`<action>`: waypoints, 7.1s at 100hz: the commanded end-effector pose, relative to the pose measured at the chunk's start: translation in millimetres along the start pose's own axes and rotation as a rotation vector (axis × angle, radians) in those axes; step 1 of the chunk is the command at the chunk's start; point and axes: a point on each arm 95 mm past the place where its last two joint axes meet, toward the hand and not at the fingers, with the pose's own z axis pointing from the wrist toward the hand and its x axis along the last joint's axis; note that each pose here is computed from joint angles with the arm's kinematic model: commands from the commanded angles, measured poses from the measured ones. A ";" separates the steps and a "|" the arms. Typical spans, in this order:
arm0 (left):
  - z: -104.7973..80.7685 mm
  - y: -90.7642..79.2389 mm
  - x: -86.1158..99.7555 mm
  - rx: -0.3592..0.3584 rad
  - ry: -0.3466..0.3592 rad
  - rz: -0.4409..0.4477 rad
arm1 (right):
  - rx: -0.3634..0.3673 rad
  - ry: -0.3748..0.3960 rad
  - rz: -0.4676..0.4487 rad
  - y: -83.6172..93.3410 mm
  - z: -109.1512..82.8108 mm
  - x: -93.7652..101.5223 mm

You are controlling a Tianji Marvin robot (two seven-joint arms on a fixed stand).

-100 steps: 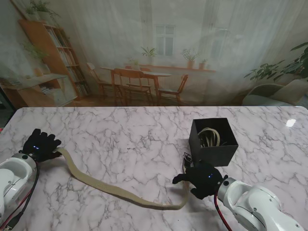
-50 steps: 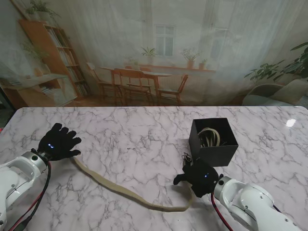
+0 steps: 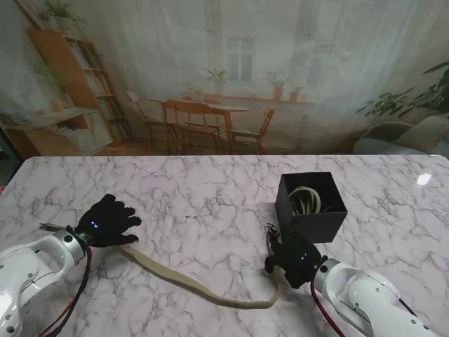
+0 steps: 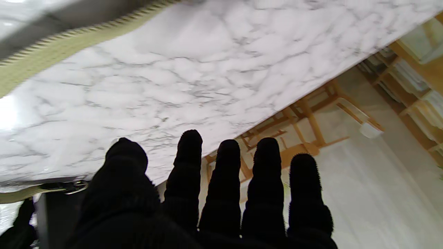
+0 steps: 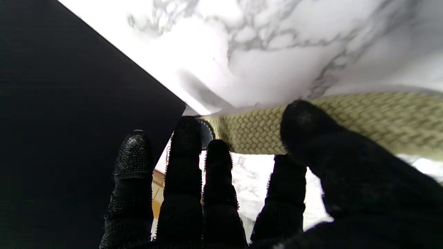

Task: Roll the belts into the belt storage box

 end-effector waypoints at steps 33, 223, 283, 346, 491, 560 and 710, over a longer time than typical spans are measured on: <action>23.9 17.0 38.7 -0.143 0.183 -0.118 | -0.071 -0.037 0.065 -6.1 3.6 1.1; 19.8 12.0 4.1 -0.103 0.061 -0.111 | 0.033 -0.321 0.002 12.6 -41.6 7.8; 39.0 -9.9 8.6 0.014 0.015 -0.200 | -0.091 -0.244 0.067 -2.2 -5.8 14.8; 53.5 -23.1 18.5 0.061 -0.005 -0.261 | -0.149 -0.255 0.108 7.6 -29.0 0.9; 51.2 -20.5 30.2 -0.039 0.126 -0.186 | -0.094 -0.225 0.322 -10.8 15.0 8.5; 55.5 -15.9 27.3 -0.046 0.101 -0.198 | -0.207 -0.290 0.243 9.6 -4.6 5.5; 52.1 -15.9 27.0 -0.033 0.094 -0.189 | 0.029 -0.089 0.003 -26.4 -41.1 -45.7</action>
